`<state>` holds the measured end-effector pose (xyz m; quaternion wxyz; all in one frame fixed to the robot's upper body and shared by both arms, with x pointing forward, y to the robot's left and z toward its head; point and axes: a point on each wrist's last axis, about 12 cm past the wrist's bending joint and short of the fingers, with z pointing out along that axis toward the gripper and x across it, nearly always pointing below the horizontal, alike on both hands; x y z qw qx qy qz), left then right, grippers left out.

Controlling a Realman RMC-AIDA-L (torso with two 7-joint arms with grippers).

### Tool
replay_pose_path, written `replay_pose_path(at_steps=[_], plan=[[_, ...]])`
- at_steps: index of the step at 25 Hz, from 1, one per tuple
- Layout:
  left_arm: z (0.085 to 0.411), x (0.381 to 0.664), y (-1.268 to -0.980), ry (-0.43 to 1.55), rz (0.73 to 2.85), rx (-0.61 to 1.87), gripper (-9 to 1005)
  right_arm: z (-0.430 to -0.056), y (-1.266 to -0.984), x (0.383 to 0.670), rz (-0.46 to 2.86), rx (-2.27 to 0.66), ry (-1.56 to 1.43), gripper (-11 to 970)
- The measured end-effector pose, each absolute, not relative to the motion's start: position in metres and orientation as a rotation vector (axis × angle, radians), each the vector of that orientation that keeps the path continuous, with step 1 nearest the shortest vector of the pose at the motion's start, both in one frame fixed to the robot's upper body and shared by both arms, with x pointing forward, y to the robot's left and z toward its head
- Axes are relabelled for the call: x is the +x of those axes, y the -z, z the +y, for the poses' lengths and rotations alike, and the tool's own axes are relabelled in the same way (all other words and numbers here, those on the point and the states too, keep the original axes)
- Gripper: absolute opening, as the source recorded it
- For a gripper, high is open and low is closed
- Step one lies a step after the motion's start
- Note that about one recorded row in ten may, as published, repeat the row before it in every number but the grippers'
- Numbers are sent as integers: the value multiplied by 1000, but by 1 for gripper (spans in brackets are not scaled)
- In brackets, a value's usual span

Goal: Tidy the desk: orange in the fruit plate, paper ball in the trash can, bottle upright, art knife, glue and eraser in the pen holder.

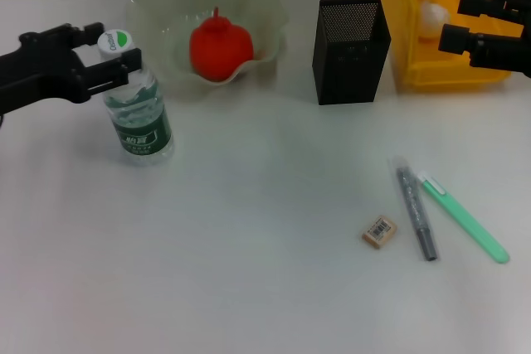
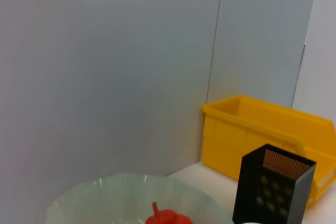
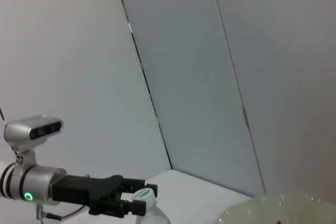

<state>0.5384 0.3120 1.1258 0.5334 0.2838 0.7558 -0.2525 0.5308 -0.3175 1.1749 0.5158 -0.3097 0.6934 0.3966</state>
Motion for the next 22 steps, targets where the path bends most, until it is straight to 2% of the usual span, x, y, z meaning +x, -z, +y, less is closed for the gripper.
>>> replay_pose_path(at_steps=[5, 6, 7, 9, 11, 12, 13, 17, 22], plan=[[320, 534, -1129, 610, 1783, 652, 707, -309, -1187, 533, 1731, -810, -929, 836], [338, 522, -1137, 622, 1712, 621, 740, -301, -1194, 535, 1826, -858, -900, 836], [347, 514, -1140, 633, 1668, 606, 756, -301, -1194, 535, 1826, -858, -900, 836], [356, 506, -1143, 637, 1623, 588, 787, -281, -1212, 539, 1981, -960, -812, 836], [376, 477, -1144, 669, 1494, 570, 819, -274, -1217, 540, 2029, -982, -775, 836], [388, 458, -1141, 688, 1439, 569, 819, -259, -1229, 542, 2142, -1016, -664, 836], [388, 458, -1141, 688, 1439, 569, 819, -259, -1229, 542, 2142, -1016, -664, 836], [403, 420, -1123, 711, 1438, 550, 818, -222, -1249, 542, 2407, -1049, -364, 836], [407, 400, -1115, 722, 1467, 547, 819, -206, -1247, 545, 2637, -1067, -190, 836]])
